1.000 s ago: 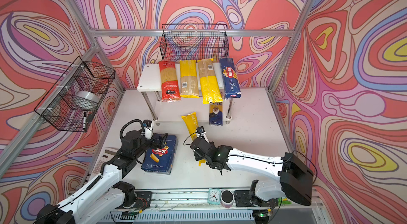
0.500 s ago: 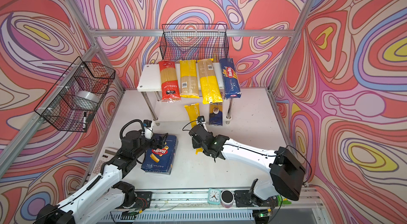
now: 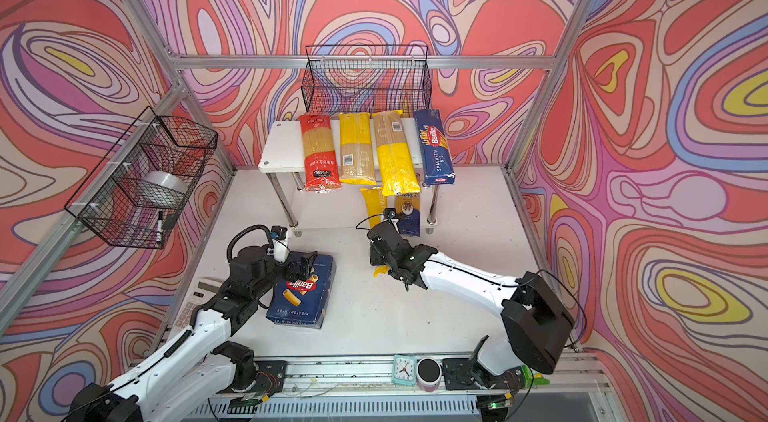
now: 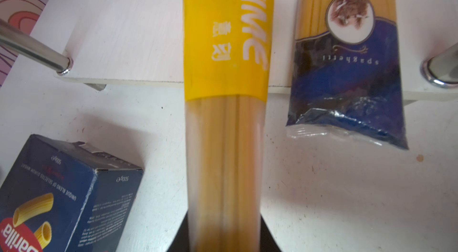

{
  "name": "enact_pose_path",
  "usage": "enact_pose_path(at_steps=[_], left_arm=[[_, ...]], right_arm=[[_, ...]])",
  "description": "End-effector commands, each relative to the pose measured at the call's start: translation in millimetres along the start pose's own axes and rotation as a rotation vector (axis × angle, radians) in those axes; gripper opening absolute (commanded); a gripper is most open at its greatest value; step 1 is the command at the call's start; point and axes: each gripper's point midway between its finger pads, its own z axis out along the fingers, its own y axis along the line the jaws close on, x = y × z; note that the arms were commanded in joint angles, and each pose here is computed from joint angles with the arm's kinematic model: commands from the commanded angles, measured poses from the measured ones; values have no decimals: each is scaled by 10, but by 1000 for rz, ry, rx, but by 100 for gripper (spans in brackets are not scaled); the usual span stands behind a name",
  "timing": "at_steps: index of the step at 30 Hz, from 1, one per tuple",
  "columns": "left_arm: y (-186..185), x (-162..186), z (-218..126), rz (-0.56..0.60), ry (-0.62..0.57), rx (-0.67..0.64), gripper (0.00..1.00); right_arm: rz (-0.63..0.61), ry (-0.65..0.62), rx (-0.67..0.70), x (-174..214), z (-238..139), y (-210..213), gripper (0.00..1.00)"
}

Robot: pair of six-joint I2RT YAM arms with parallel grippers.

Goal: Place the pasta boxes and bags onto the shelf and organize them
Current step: 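Carry the upright PASTATIME bag to the shelf front beside the ankara bag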

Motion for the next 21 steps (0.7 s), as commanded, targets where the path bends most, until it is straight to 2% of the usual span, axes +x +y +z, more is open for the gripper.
enact_pose_path(at_steps=[1, 21], left_arm=[[-17, -62, -3, 14, -8, 12, 100], [-9, -68, -9, 13, -12, 7, 100]], right_arm=[[56, -157, -73, -521, -25, 234, 0], [60, -157, -8, -730, 450, 119, 0]])
